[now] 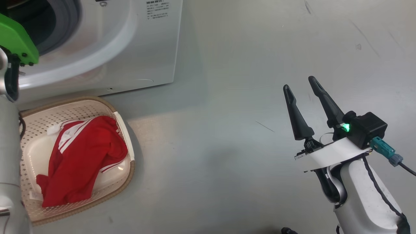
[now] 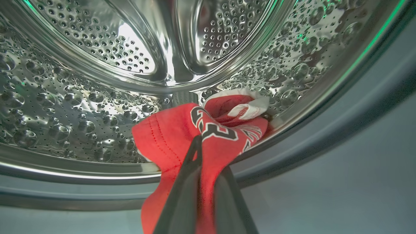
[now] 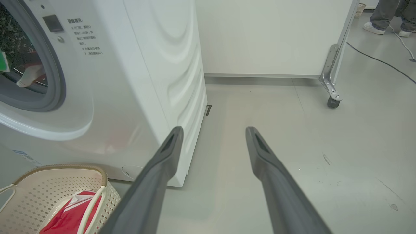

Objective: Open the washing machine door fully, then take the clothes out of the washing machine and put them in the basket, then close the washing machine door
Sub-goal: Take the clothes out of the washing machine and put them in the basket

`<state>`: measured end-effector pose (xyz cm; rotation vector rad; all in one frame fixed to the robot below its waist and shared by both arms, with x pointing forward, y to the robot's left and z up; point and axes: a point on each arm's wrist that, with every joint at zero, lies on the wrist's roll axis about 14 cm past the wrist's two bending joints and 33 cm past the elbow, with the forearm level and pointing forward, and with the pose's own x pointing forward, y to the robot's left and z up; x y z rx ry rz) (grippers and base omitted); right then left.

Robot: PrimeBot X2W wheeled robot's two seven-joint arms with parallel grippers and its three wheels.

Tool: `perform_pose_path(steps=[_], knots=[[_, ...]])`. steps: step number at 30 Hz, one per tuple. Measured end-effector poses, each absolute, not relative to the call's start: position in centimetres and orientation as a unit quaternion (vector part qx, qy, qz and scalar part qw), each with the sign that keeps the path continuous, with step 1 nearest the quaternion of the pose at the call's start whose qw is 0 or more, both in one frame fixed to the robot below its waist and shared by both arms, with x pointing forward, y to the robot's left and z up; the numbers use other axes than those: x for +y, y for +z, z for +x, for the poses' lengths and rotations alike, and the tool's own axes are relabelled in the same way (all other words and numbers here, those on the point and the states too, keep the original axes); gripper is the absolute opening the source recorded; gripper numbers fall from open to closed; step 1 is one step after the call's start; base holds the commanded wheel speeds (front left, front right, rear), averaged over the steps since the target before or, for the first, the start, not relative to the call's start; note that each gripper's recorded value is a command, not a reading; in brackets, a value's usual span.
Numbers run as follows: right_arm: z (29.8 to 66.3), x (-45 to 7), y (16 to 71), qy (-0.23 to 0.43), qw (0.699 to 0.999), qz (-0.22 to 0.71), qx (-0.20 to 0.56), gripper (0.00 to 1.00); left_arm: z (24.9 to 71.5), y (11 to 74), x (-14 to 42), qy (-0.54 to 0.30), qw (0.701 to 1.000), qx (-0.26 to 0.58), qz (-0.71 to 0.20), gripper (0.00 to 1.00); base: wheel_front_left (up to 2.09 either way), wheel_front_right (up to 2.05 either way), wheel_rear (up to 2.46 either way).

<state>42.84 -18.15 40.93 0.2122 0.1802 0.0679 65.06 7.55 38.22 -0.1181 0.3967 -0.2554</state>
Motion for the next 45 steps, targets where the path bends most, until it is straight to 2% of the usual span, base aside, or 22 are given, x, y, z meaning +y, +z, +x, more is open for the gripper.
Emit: perform_pose_path(steps=[12, 27, 38, 45], knots=[[42.8, -18.3, 43.7, 0.046, 0.993, 0.095, 0.055, 1.00, 60.8, 41.0, 8.4, -0.121, 0.979, 0.140, -0.088, 0.00, 0.00, 0.00, 0.00], [41.6, -15.5, 46.0, 0.089, 0.990, 0.107, 0.030, 1.00, 53.4, 44.0, 12.0, -0.102, 0.988, 0.089, -0.069, 0.00, 0.00, 0.00, 0.00], [40.2, -13.8, 47.0, 0.111, 0.987, 0.113, 0.022, 1.00, 49.7, 47.1, 14.0, -0.086, 0.993, 0.050, -0.061, 0.00, 0.00, 0.00, 0.00], [39.9, -12.1, 48.1, 0.136, 0.984, 0.115, 0.009, 1.00, 48.1, 52.1, 15.3, -0.076, 0.995, -0.025, -0.057, 0.00, 0.00, 0.00, 0.00]])
